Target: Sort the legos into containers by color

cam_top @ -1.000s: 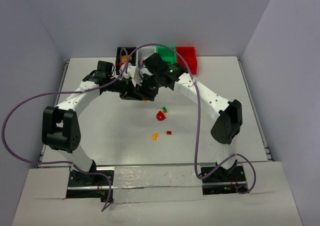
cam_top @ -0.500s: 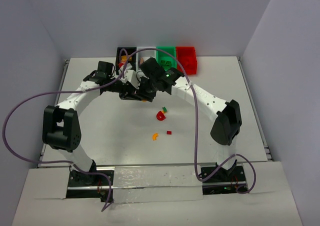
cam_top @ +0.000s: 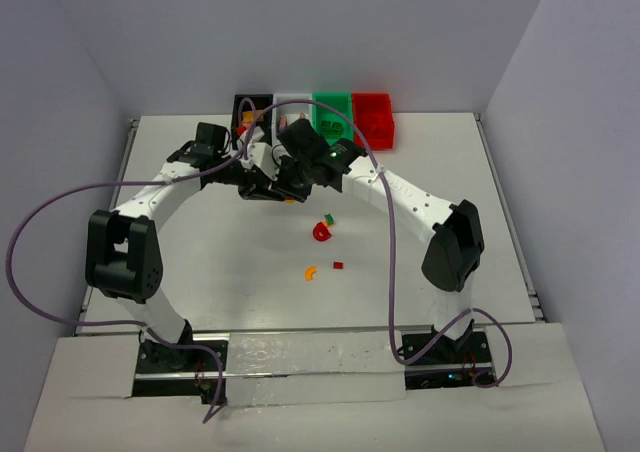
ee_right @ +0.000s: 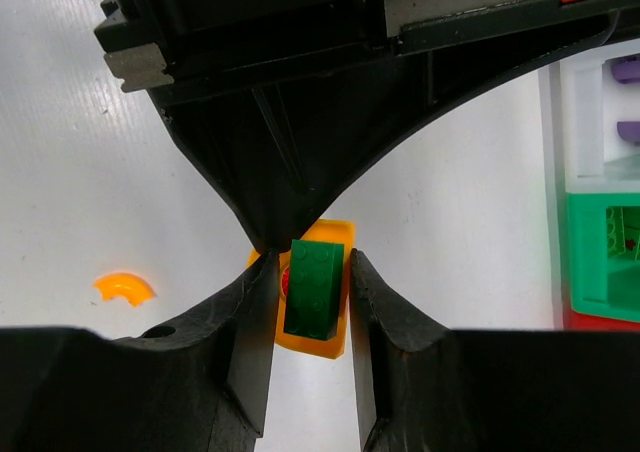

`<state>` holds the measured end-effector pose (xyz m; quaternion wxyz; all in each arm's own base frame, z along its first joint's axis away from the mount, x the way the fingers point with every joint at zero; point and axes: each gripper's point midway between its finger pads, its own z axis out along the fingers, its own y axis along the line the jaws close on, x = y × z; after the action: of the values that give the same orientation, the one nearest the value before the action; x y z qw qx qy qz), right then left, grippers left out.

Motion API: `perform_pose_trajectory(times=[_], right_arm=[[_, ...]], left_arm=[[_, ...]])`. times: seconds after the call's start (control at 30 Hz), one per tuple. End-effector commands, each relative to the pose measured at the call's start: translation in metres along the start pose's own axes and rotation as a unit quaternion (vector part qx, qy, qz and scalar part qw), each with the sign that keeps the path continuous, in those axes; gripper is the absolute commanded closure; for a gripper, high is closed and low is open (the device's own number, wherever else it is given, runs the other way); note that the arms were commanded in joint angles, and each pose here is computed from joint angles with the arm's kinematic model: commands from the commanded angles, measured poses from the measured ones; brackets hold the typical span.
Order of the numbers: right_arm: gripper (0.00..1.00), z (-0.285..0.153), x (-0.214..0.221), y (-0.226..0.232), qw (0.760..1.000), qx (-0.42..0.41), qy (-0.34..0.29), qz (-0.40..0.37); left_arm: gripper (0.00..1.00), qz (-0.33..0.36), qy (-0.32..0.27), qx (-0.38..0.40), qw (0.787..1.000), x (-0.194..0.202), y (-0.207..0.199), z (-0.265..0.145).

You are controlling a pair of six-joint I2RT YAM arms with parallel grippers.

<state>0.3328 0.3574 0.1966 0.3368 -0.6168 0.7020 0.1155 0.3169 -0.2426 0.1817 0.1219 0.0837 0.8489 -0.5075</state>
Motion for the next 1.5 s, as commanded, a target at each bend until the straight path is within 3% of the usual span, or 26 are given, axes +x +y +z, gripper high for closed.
perform_pose_trajectory(times=[0.0,0.37,0.87,0.93,1.03,1.13,1.2,1.47], right_arm=[[1.0,-0.024,-0.011,-0.017,0.999,0.047,-0.022,-0.016],[1.0,-0.052,-0.036,-0.024,0.994,0.038,-0.1,0.032],[0.98,-0.061,-0.039,-0.034,0.99,0.048,-0.119,0.059],[0.88,-0.057,-0.034,-0.035,0.991,0.047,-0.104,0.066],[0.45,-0.049,-0.026,-0.036,0.993,0.048,-0.086,0.073],[0.2,-0.049,-0.024,-0.037,0.992,0.056,-0.085,0.074],[0.15,-0.053,-0.023,-0.042,0.991,0.073,-0.085,0.07],[0.14,-0.067,-0.026,-0.024,0.992,0.046,-0.116,0.023]], left_arm=[[1.0,0.0,0.002,0.004,1.0,0.0,0.001,-0.002],[1.0,-0.023,-0.02,-0.04,0.999,-0.007,0.031,-0.006],[1.0,-0.02,-0.031,-0.069,0.997,-0.008,0.041,-0.008],[1.0,-0.019,-0.031,-0.063,0.997,-0.008,0.038,-0.008],[1.0,-0.018,-0.032,-0.06,0.998,-0.008,0.036,-0.009],[1.0,-0.017,-0.031,-0.06,0.998,-0.006,0.035,-0.009],[1.0,-0.015,-0.032,-0.064,0.997,-0.006,0.036,-0.011],[1.0,-0.019,-0.03,-0.082,0.996,-0.002,0.042,-0.007]])
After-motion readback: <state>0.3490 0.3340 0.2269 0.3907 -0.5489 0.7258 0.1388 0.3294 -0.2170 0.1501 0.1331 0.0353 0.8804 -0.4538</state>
